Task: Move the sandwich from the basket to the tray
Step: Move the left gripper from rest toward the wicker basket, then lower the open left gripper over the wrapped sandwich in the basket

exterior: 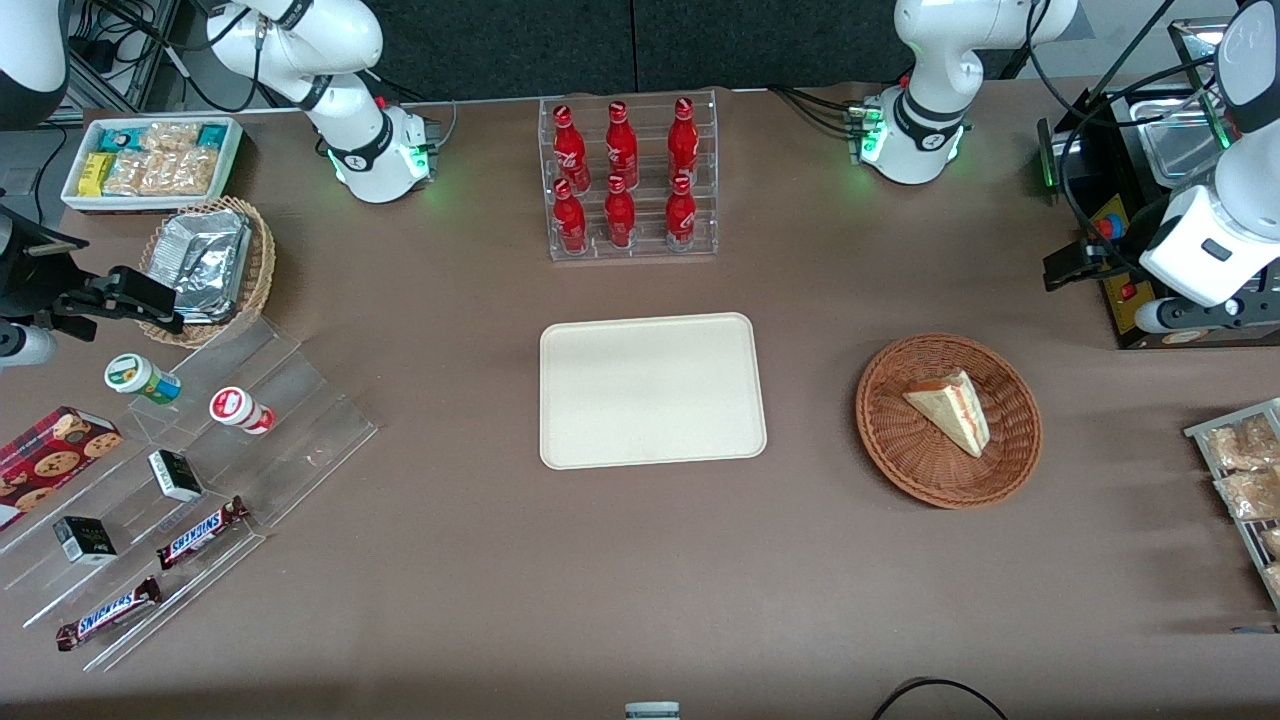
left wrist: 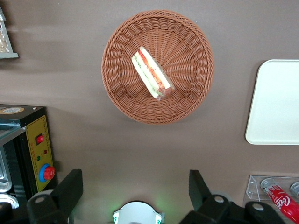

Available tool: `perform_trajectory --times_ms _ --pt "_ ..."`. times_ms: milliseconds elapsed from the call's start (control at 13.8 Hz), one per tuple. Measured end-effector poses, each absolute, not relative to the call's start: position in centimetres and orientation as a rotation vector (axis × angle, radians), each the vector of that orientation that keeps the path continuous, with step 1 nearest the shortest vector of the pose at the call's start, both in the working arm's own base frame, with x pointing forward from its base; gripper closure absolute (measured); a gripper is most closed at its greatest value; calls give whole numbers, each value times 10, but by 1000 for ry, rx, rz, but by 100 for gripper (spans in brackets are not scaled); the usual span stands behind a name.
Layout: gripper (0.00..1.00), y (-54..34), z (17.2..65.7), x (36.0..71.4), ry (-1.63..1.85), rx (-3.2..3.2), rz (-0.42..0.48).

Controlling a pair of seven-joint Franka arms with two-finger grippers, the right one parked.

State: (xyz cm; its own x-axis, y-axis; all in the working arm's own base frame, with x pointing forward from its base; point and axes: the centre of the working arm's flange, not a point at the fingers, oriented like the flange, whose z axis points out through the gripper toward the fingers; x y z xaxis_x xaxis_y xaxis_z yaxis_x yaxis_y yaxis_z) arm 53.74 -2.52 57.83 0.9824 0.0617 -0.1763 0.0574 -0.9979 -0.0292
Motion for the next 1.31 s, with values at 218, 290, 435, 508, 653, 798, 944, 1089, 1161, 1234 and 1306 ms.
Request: perform_trajectory --times_ms 218,290,435,508,653,798,944,1089,1161,1234,1306 --pt "0 -18 578 538 -111 -3102 277" --pt "0 -16 578 538 -115 -3100 275" --pt "0 -15 578 540 -114 -3100 252" --pt "0 -16 575 542 -112 -3102 233" --pt "0 -16 558 545 -110 -3101 234" --pt "0 -15 528 545 -108 -3096 267" --pt "0 -15 498 547 -130 -3095 256" --pt "0 -15 474 548 -252 -3088 213" --pt "0 -16 463 548 -328 -3082 186" --pt "0 -17 452 548 -406 -3073 161" --pt "0 -17 440 547 -487 -3063 135"
